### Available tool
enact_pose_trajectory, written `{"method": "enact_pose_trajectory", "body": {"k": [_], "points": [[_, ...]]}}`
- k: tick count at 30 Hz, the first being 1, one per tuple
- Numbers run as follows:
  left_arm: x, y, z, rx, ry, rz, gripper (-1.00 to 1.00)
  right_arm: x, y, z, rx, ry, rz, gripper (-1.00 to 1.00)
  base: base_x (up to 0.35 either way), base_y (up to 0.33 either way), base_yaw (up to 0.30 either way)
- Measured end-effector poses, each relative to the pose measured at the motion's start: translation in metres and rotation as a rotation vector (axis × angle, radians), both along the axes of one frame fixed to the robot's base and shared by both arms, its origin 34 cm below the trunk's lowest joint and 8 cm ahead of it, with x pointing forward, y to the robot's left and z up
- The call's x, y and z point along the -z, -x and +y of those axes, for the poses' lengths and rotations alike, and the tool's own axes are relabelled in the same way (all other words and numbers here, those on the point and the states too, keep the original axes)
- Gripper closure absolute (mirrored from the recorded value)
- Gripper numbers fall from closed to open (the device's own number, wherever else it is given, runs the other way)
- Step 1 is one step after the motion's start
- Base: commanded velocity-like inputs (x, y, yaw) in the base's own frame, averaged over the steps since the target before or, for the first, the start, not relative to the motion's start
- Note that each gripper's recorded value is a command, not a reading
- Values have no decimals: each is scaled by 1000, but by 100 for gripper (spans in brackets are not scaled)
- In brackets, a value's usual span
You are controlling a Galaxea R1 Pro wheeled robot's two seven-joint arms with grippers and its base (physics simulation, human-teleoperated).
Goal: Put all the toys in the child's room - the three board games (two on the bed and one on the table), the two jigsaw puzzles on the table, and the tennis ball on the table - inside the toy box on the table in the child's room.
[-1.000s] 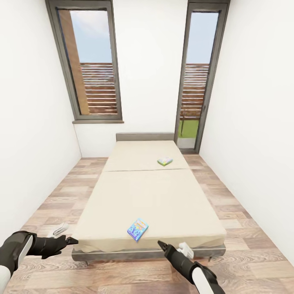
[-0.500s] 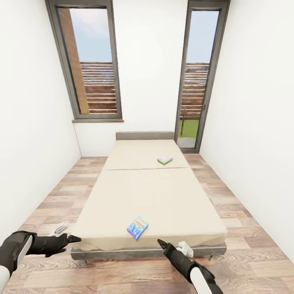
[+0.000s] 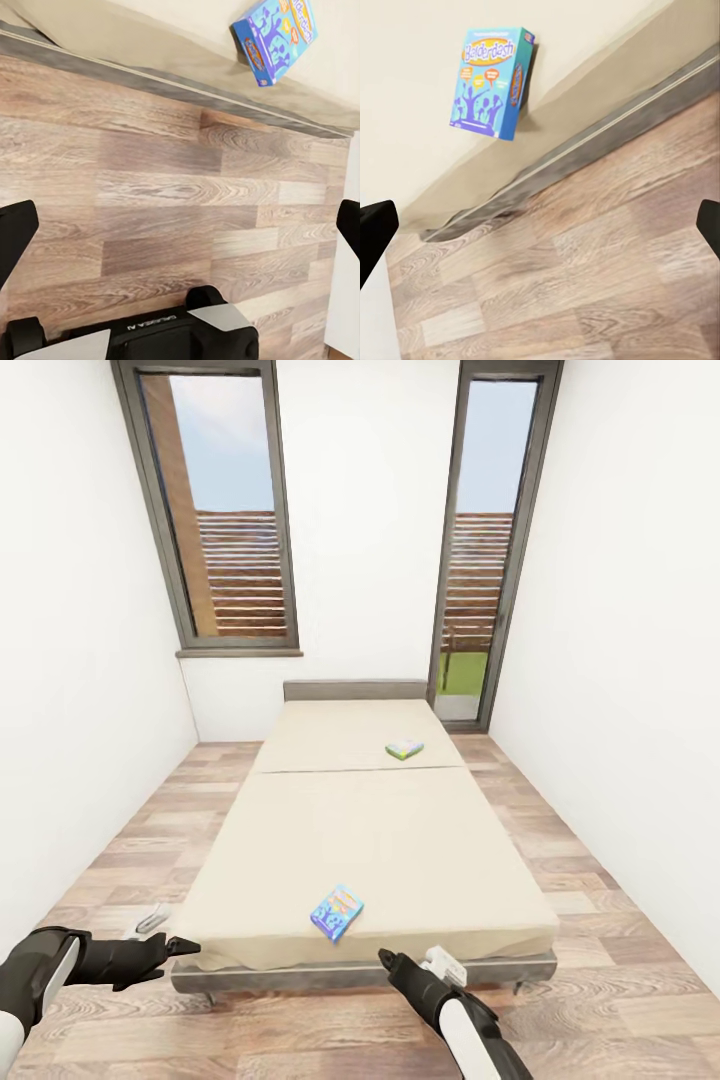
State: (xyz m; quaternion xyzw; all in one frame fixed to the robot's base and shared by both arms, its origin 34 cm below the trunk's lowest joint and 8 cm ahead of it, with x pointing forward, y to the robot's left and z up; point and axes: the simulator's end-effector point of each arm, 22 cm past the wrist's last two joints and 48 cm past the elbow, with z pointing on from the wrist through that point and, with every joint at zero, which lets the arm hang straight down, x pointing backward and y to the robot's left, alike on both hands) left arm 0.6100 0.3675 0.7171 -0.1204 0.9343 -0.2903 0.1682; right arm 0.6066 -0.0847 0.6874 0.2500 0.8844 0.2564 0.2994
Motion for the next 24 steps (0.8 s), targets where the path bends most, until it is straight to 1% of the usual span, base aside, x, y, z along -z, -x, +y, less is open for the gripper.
{"method": "enact_pose_trajectory", "body": {"k": [5, 11, 16, 18, 24], "points": [[8, 0, 0, 0, 0, 0, -100, 7, 0, 0, 6, -9, 2, -100, 0, 0, 0], [18, 1, 0, 1, 0, 1, -100, 14, 0, 8, -11, 1, -4, -100, 0, 0, 0], [28, 2, -1, 3, 0, 2, -100, 5, -5, 25, -58, 5, -55, -100, 0, 0, 0], [31, 2, -2, 5, -1, 3, -100, -5, -9, 34, -79, 4, -91, -100, 0, 0, 0], [42, 3, -2, 5, -1, 3, -100, -11, -13, 41, -93, -20, -120, -100, 0, 0, 0]]}}
